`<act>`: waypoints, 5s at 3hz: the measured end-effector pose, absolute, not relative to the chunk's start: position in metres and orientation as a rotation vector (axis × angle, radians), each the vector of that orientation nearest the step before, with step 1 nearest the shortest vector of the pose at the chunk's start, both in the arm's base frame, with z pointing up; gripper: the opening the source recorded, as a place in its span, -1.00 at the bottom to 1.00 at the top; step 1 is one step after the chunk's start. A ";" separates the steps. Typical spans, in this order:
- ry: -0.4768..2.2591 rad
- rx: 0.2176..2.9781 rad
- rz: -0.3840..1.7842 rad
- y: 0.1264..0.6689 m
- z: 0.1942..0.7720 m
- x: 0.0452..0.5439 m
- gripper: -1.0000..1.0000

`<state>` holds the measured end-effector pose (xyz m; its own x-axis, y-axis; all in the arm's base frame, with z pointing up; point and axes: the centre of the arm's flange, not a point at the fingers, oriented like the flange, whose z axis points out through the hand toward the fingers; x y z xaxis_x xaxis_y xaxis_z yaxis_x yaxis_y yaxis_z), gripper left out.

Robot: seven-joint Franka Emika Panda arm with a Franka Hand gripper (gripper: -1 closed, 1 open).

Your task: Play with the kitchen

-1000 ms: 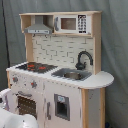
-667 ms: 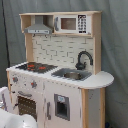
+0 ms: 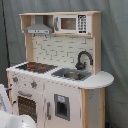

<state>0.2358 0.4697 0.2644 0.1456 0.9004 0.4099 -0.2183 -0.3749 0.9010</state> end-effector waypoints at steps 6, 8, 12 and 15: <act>1.095 0.998 0.994 0.451 0.308 0.219 1.00; 1.232 0.873 0.862 0.441 0.307 0.202 1.00; 1.372 0.716 0.629 0.396 0.340 0.207 1.00; 1.424 0.727 0.565 0.334 0.365 0.236 1.00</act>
